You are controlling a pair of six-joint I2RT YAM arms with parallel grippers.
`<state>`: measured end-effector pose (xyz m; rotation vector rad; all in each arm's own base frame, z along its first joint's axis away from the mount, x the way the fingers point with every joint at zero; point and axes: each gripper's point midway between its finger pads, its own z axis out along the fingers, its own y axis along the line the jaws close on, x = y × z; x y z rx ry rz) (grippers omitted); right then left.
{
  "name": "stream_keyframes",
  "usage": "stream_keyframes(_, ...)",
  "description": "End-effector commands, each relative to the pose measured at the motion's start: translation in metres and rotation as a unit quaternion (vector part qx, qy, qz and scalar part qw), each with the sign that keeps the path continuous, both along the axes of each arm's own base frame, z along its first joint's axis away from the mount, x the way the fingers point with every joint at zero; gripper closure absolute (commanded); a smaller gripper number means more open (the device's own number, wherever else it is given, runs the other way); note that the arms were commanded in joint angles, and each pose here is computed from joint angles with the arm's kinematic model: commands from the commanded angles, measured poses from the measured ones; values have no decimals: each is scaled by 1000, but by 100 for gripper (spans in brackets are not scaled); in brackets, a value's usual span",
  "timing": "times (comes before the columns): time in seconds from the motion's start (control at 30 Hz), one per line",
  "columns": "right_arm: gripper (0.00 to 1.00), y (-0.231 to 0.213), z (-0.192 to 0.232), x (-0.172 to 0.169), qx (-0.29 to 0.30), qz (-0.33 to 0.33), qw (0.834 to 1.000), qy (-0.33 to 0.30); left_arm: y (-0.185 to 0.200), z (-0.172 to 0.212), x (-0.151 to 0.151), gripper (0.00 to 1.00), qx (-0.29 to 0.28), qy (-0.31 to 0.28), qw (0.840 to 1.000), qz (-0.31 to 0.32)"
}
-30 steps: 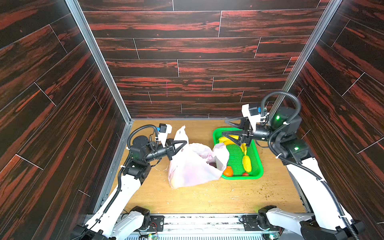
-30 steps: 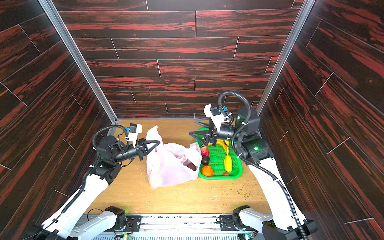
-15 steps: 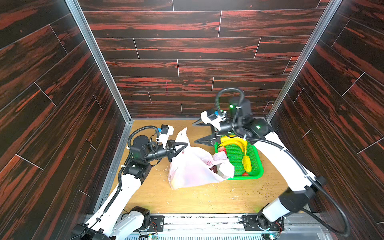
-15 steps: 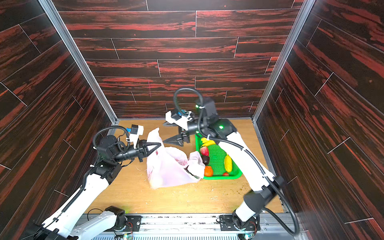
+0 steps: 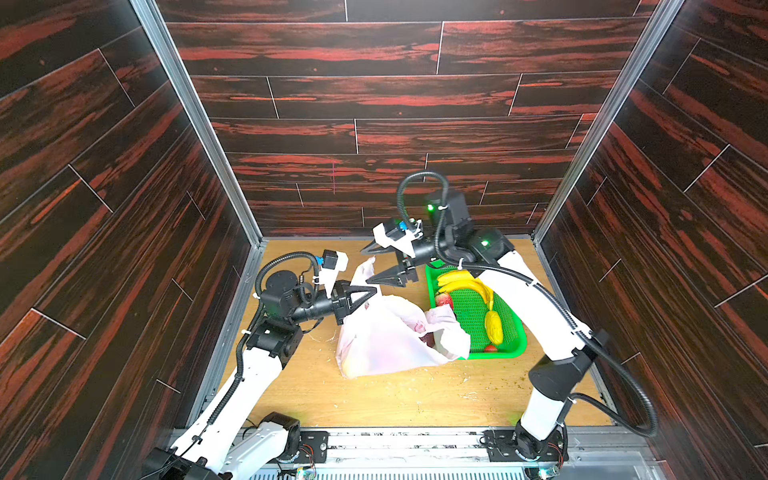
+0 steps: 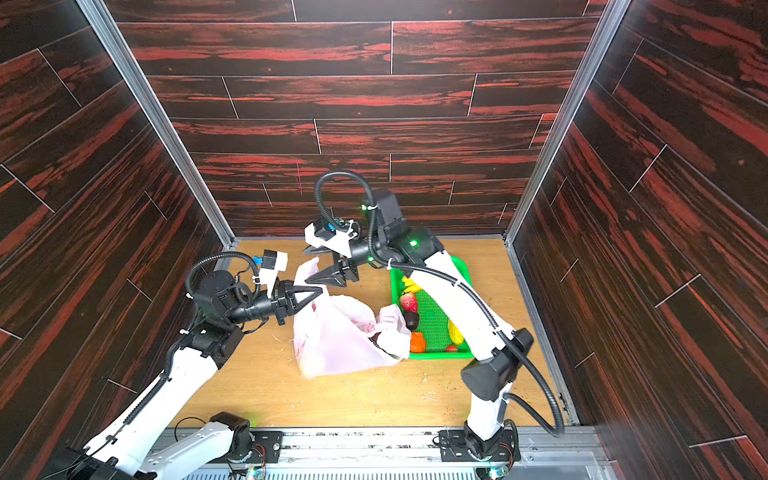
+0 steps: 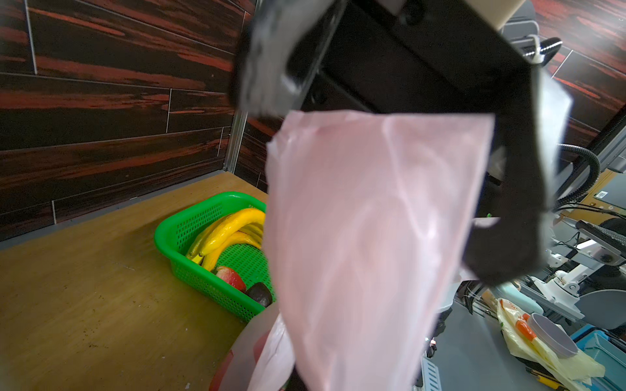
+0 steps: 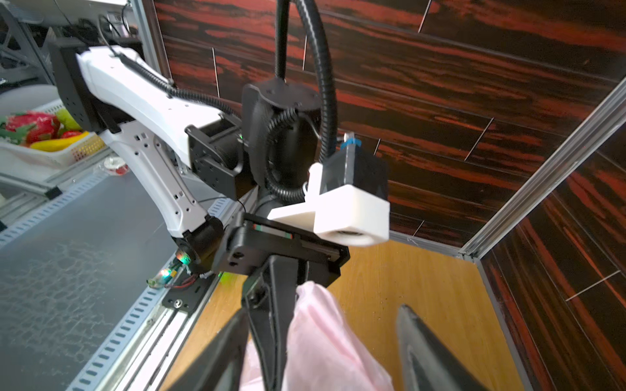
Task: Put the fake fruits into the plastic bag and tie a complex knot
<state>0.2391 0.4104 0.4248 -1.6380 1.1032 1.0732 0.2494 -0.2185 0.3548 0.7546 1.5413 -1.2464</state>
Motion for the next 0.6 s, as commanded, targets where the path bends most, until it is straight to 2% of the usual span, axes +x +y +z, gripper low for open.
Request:
stream_keyframes(0.0,50,5,-7,-2,-10,15,1000,0,1,20,-6,100,-9,-39,999,-6)
stream_keyframes(0.13,91,4,-4,-2,-12,10,1000,1,3,17,-2,99,-4,-37,999,7)
stream_keyframes(0.17,99,3,-4,-2,-13,6,1000,1,3,16,-1,91,-2,-35,999,10)
stream_keyframes(0.2,100,1,-3,-2,-15,1,1000,0,4,15,0,81,0,-32,999,16)
stream_keyframes(0.27,100,-1,-1,0,-20,-14,1000,0,6,13,2,74,3,-28,999,29)
stream_keyframes(0.3,100,-2,0,2,-22,-24,999,0,9,12,3,66,6,-26,999,42)
stream_keyframes(0.57,100,-9,11,14,-28,-91,995,8,41,25,11,34,11,-22,984,177)
